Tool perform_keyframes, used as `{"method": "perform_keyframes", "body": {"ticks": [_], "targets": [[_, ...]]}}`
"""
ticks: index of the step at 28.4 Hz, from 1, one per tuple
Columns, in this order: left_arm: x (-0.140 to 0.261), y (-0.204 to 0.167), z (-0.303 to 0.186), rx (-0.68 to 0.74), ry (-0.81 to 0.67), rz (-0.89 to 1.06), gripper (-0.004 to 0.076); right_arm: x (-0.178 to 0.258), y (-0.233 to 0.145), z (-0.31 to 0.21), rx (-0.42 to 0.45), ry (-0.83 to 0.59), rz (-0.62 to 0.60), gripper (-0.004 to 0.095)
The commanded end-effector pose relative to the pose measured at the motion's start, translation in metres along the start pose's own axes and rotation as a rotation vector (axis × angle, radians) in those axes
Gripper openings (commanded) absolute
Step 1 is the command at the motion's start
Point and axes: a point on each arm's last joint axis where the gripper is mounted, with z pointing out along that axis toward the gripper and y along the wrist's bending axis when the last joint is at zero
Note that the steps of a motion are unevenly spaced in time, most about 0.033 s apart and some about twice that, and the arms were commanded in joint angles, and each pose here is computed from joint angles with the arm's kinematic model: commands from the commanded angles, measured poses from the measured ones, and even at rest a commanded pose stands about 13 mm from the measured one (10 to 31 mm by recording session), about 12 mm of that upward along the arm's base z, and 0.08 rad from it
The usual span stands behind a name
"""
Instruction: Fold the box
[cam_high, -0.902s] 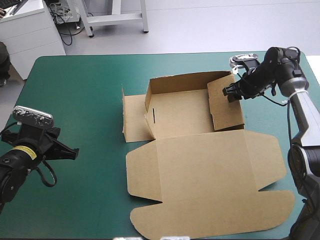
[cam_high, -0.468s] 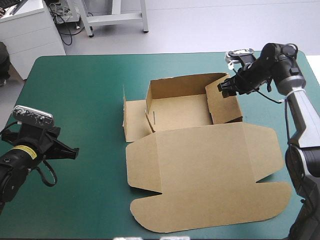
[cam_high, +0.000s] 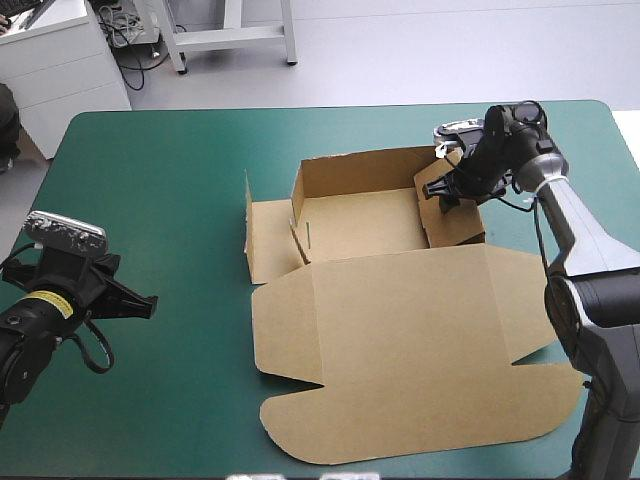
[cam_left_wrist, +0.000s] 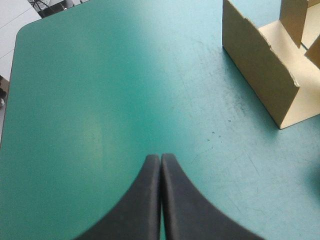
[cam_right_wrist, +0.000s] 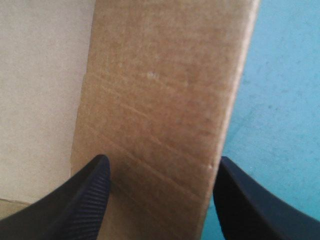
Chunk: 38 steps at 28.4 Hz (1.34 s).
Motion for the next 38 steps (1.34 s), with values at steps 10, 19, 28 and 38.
{"method": "perform_keyframes", "body": {"ticks": [10,19,28,38], "targets": [[-0.011,0.002,-0.007,-0.01,-0.086,-0.011,-0.0033,-0.006,0.0,-0.02,0.007,-0.08,-0.003,0.0446],[-0.011,0.002,-0.007,-0.008,-0.088,-0.012,-0.0033,-0.006,0.0,-0.016,0.005,-0.068,-0.002,-0.0019],[-0.011,0.006,-0.007,-0.048,-0.085,-0.02,-0.0033,0.003,0.003,-0.048,0.009,-0.077,-0.032,-0.0023],[-0.008,0.01,0.0,-0.094,-0.021,-0.096,-0.0033,0.024,0.018,-0.134,-0.009,-0.271,-0.103,-0.0023]]}}
